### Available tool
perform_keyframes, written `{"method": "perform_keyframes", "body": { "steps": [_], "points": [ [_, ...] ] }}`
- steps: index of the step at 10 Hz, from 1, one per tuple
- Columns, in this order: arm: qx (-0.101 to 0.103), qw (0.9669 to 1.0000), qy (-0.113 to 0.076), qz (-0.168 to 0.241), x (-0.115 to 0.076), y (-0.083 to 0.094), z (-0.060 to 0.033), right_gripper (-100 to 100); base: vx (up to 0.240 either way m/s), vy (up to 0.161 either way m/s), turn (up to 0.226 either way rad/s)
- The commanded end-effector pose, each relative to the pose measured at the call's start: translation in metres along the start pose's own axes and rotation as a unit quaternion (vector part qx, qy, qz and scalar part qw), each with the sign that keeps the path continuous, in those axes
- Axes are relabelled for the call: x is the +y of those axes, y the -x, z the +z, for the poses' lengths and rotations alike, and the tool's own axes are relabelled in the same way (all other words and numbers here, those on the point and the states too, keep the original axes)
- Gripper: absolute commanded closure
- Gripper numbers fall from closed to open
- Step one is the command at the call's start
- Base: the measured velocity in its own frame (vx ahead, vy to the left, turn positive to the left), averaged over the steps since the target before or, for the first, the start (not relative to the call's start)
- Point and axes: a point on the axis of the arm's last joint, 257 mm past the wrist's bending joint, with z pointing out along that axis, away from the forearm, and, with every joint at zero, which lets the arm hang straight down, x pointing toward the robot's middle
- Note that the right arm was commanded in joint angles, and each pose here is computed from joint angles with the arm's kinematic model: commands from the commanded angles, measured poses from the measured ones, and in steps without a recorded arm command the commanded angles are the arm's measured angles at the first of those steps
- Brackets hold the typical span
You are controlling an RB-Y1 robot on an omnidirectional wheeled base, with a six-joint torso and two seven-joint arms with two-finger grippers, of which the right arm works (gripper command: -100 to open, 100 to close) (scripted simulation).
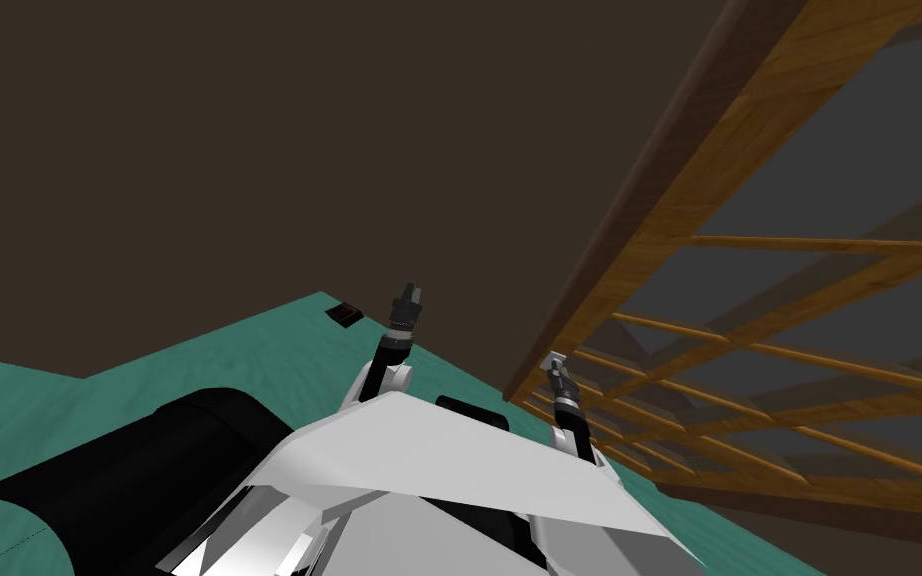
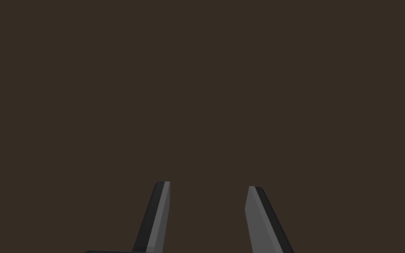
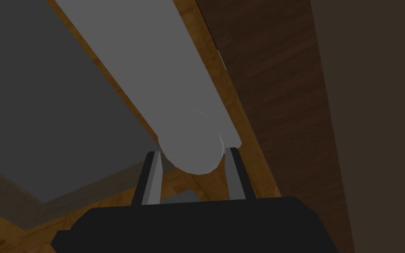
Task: Pull the door open
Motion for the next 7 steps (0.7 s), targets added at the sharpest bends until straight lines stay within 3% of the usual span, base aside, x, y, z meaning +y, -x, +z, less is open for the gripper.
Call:
{"method": "perform_keyframes", "body": {
  "steps": [1, 5, 7],
  "points": [
    [0.004, 0.9995, -0.002, 0.032, 0.0032, -0.0062, -0.0022, 100, -0.039, -0.015, 0.087],
    [0.0, 0.997, -0.008, 0.077, -0.0011, -0.0038, -0.0031, 100, -0.033, -0.006, 0.05],
    [-0.004, 0.9935, -0.014, 0.113, -0.006, -0.0011, -0.0042, 100, -0.042, -0.007, 0.089]
  ]
}}
